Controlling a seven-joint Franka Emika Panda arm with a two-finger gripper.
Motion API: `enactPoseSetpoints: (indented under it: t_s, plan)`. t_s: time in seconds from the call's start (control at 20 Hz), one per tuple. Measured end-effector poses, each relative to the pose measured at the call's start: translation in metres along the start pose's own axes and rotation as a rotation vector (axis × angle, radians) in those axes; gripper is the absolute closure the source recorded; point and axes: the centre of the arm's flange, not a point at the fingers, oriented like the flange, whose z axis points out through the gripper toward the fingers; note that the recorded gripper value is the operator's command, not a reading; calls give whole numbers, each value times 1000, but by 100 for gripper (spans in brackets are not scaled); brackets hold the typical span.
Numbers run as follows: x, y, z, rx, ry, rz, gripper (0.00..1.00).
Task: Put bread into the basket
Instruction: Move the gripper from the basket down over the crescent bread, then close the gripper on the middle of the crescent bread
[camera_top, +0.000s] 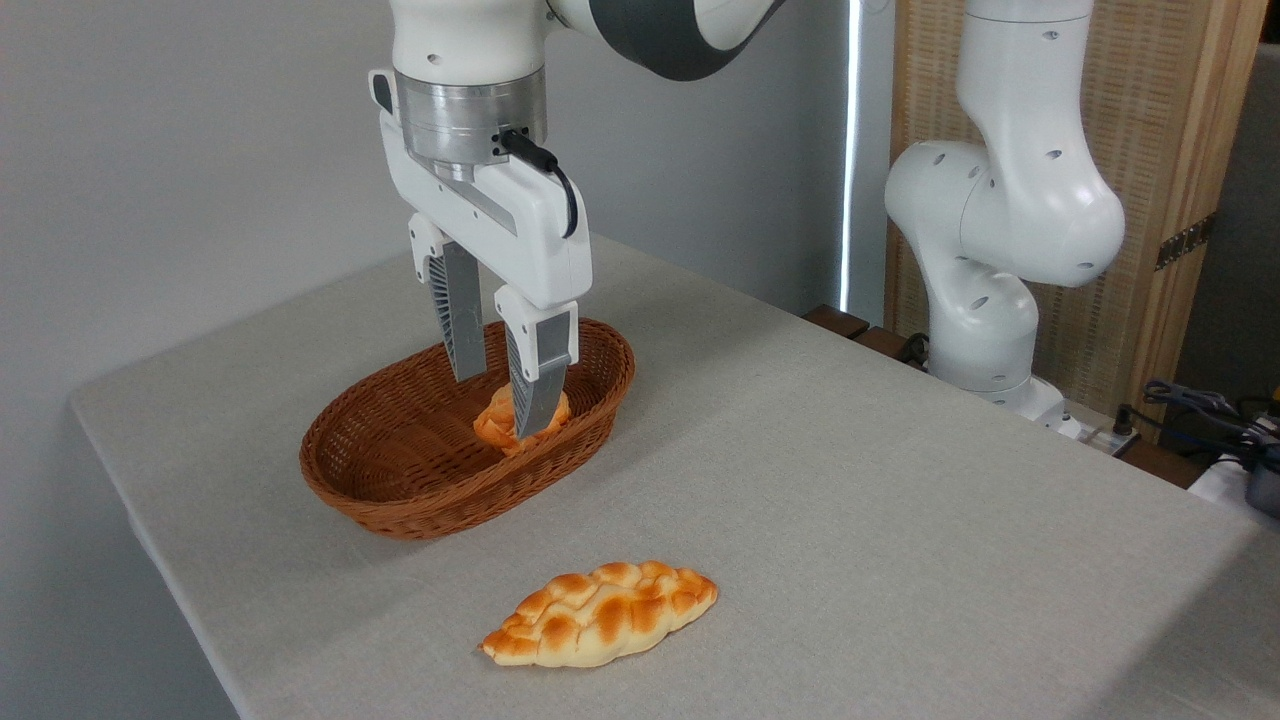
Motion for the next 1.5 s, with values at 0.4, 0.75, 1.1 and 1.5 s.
enactPoseSetpoints:
  t_s: [0.4, 0.75, 1.1, 1.5]
  plan:
    - [-9, -11, 20, 16, -71, 3, 0]
    - [-47, -48, 78, -31, -206, 113, 0]
    - [-56, -75, 117, -30, -218, 123, 0]
    - [-59, -86, 140, -31, -229, 113, 0]
